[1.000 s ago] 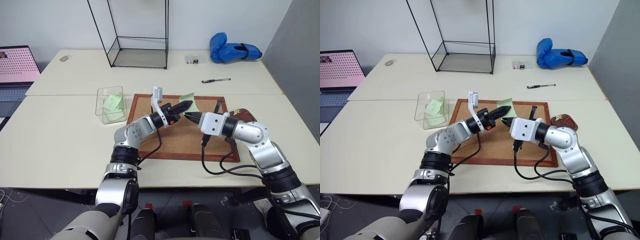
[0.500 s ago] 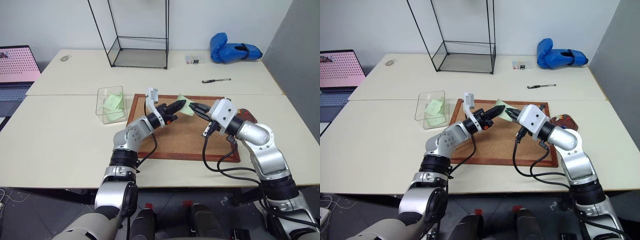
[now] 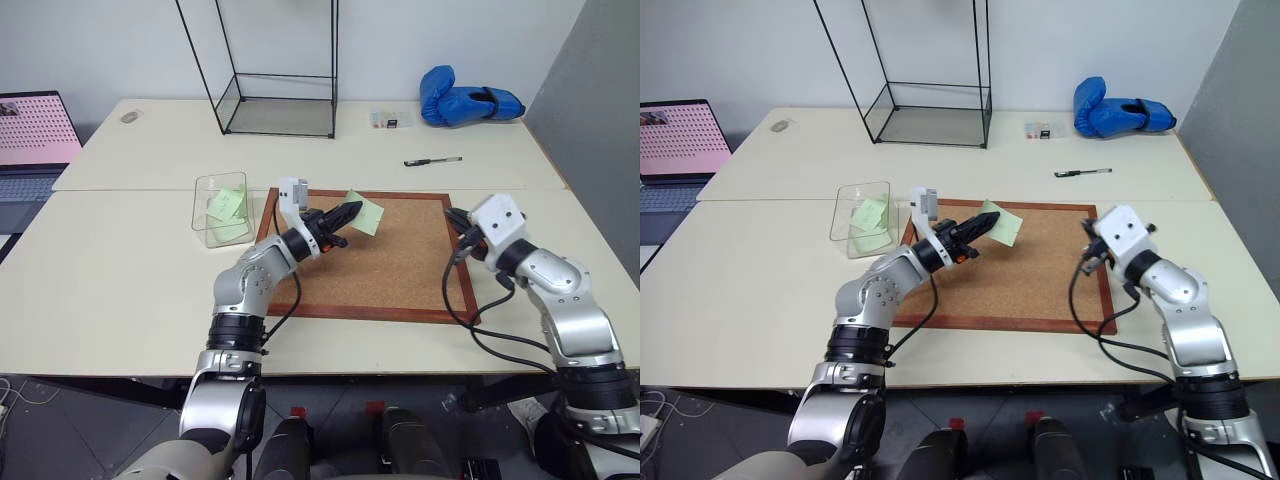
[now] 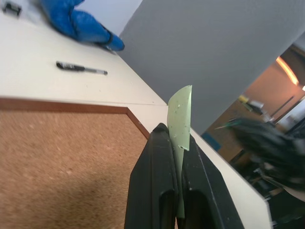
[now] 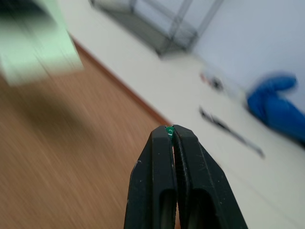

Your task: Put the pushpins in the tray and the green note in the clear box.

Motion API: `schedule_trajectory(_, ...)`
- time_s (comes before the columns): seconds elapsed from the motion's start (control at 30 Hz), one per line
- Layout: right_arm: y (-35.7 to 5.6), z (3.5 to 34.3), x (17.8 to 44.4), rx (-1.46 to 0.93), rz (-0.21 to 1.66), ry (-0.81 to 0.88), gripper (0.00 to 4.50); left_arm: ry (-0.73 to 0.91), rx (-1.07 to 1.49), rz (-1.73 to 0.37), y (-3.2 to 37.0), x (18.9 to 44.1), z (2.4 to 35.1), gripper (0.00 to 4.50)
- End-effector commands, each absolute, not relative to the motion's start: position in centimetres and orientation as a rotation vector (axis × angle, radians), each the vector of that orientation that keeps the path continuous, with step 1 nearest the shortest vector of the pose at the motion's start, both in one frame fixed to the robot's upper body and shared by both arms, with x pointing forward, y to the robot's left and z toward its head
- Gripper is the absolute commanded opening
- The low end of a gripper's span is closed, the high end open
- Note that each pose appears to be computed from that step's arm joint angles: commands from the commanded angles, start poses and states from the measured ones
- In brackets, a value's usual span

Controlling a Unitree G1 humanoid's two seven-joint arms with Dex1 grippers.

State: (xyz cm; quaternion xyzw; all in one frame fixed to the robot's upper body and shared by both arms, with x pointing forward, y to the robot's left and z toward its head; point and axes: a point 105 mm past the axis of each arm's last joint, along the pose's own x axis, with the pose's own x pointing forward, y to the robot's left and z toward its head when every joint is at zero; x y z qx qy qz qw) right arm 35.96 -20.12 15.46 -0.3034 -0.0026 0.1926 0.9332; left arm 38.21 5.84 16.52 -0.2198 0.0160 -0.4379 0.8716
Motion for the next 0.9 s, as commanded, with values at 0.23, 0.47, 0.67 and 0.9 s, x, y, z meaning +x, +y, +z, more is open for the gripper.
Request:
schedule_trajectory(0.23,-24.8,13.4,38.8,-0.806,0.264,0.14,0.0,-0.062,-0.28,-0.96,5.0,36.7,18.5,0.04)
schedule_trajectory(0.47,-26.0,13.1,39.8,-0.811,0.234,0.181,1.18,-0.059,-0.271,-0.959,5.1,36.6,18.3,0.0)
schedule_trajectory(0.67,-25.8,14.4,40.0,-0.797,0.222,0.147,2.47,-0.064,-0.268,-0.962,5.0,36.6,18.4,0.0)
schedule_trajectory(0.9,-26.0,17.0,40.1,-0.794,0.185,0.084,3.97,-0.084,-0.26,-0.954,5.0,36.9,19.1,0.0)
